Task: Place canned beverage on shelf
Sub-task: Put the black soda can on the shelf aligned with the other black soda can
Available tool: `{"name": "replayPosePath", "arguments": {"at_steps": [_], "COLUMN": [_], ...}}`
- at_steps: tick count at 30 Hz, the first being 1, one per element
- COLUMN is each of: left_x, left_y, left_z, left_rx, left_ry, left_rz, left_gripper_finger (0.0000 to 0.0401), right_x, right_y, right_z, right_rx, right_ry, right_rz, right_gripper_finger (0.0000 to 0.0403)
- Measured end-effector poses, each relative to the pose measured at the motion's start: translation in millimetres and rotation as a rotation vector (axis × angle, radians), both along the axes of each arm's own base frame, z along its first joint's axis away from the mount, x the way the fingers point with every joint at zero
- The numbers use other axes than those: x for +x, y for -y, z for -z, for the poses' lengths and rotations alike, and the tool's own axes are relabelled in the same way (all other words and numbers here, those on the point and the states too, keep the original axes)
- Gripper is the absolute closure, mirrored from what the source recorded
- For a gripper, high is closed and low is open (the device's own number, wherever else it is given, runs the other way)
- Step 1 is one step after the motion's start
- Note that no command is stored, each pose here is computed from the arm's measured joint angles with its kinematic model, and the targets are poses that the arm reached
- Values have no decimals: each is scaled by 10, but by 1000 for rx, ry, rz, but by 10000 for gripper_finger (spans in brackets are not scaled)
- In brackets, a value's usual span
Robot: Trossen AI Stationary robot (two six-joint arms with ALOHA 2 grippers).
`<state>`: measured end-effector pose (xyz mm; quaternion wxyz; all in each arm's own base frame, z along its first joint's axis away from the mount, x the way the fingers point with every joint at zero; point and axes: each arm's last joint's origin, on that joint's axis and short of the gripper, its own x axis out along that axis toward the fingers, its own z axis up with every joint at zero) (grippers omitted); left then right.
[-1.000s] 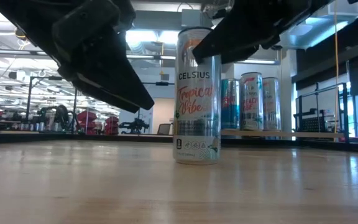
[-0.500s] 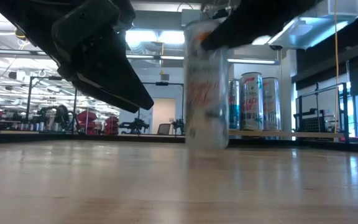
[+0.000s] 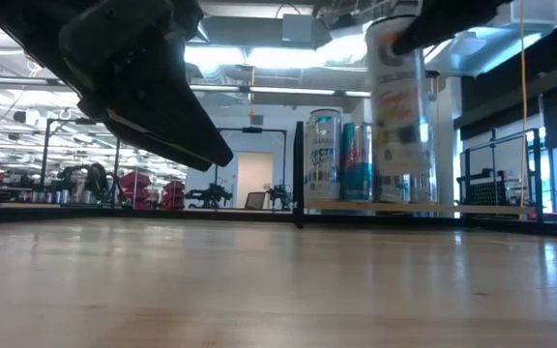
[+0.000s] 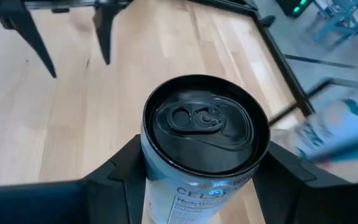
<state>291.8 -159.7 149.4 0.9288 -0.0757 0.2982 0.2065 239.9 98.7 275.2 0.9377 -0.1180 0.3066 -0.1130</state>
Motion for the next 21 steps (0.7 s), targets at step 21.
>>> {"name": "replayPosePath", "arguments": {"at_steps": [21], "left_x": [31], "left_y": [-57], "left_z": [0], "left_rx": [2], "left_ry": [0], "left_rz": [-19], "left_gripper_finger": [93], "right_x": [-1153], "right_y": [1055], "right_z": [21], "right_rx": [51], "right_ry": [136], "right_rz": [233], "right_gripper_finger": [200]}}
